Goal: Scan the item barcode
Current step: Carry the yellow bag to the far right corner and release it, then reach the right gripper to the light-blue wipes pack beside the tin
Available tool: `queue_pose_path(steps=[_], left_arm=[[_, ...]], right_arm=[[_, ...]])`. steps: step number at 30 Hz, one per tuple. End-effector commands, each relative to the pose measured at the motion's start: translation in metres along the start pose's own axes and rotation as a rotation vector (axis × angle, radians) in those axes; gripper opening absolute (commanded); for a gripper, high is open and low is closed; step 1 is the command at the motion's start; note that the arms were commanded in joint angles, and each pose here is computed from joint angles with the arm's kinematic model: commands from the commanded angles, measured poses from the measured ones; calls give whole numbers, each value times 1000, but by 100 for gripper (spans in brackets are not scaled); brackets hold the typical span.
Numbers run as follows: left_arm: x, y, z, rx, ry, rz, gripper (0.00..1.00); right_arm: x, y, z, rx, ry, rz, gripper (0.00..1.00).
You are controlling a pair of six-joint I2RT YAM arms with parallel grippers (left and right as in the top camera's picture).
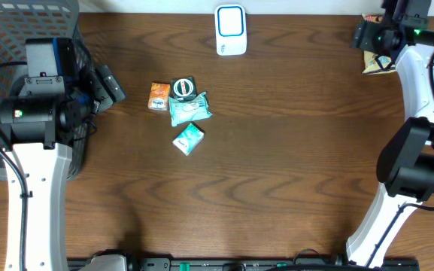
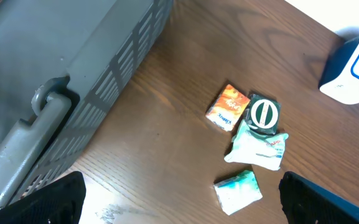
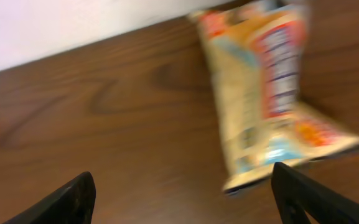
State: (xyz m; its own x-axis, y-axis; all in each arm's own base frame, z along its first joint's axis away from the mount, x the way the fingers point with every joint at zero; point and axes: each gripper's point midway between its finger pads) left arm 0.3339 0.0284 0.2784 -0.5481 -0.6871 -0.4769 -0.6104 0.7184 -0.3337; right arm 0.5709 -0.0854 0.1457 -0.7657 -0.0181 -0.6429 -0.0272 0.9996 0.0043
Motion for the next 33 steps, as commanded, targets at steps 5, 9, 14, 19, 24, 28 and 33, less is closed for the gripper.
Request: queue_pose_path(steps=[5, 9, 14, 19, 24, 28, 33], left_arm=[[-1, 2, -2, -3, -8, -13, 98], [-1, 2, -2, -3, -8, -13, 98], [-1, 2, -2, -3, -8, -13, 98], [-1, 2, -2, -3, -8, -13, 98], [-1, 2, -2, -3, -8, -13, 98], [-1, 2, -2, -3, -8, -13, 98], [-1, 2, -2, -3, -8, -13, 98]], right_arm=[[8, 131, -28, -561, 34, -36, 87], [37, 180, -37, -643, 171, -51, 93], [76, 248, -44, -707, 300, -140, 95], [119, 310, -43, -662, 383, -307, 91], [144, 364, -49, -620, 376, -474, 87], [145, 399, -52, -598, 318, -503, 84], [143, 408, -45, -399, 287, -388, 87]])
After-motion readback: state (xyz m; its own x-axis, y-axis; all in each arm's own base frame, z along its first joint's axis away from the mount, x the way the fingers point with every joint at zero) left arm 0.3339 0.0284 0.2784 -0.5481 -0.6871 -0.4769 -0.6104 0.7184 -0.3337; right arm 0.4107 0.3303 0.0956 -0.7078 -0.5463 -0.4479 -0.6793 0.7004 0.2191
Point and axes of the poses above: each gripper's point midway between its finger pads, its own z axis out along the fingers, its own y axis along the line the jaws close on, x = y × z, and after that the axes turned 15 degrees about -z, right-handed
